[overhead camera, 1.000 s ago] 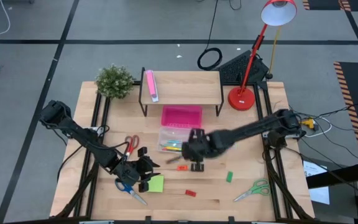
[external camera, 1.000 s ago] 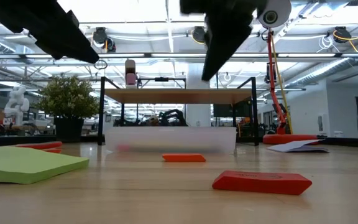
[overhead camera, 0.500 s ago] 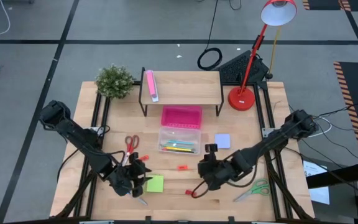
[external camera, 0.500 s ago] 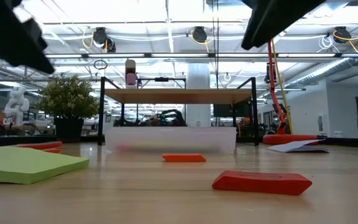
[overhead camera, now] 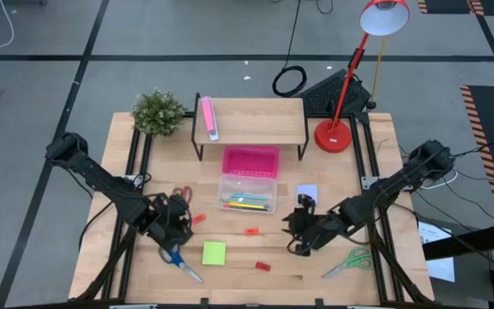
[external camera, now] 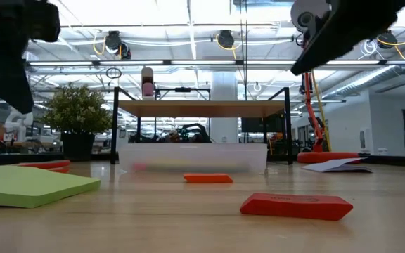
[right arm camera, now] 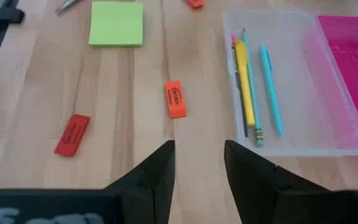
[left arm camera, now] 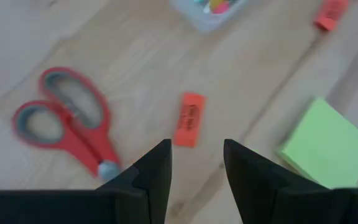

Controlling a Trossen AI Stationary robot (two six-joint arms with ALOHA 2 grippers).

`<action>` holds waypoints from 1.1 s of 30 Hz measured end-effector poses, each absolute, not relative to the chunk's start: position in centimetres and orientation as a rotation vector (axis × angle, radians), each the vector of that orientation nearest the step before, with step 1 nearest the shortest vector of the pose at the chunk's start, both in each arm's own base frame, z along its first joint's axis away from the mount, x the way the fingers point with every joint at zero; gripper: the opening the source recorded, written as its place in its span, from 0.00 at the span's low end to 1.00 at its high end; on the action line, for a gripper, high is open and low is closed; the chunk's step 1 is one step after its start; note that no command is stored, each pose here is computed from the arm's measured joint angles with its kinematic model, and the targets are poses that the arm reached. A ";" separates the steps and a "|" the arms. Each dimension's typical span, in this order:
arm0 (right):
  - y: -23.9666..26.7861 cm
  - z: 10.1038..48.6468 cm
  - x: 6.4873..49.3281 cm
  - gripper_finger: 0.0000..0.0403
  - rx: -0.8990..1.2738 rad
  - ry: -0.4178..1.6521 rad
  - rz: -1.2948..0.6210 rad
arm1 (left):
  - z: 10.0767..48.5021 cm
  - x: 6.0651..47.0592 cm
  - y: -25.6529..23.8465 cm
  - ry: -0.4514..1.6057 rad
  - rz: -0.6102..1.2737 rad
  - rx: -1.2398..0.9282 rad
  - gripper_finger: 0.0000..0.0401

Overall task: Pack school essentials
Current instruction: Put the left orange eraser into the supply box

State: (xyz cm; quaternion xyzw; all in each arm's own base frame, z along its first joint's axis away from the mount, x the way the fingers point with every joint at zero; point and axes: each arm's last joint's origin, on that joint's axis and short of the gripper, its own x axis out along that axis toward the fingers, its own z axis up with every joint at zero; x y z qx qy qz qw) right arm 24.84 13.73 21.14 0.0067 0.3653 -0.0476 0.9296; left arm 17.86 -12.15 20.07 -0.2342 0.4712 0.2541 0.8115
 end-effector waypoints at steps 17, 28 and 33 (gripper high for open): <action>10.9 21.0 22.6 0.32 -0.096 0.575 -0.028 | 17.3 20.5 -14.1 1.035 0.338 -0.236 0.45; 10.3 22.6 21.3 0.32 -0.150 0.547 -0.006 | 15.9 20.9 -14.2 1.012 0.414 -0.193 0.56; 10.2 22.6 21.2 0.32 -0.201 0.554 0.004 | 16.0 20.9 -14.2 1.008 0.428 -0.210 0.53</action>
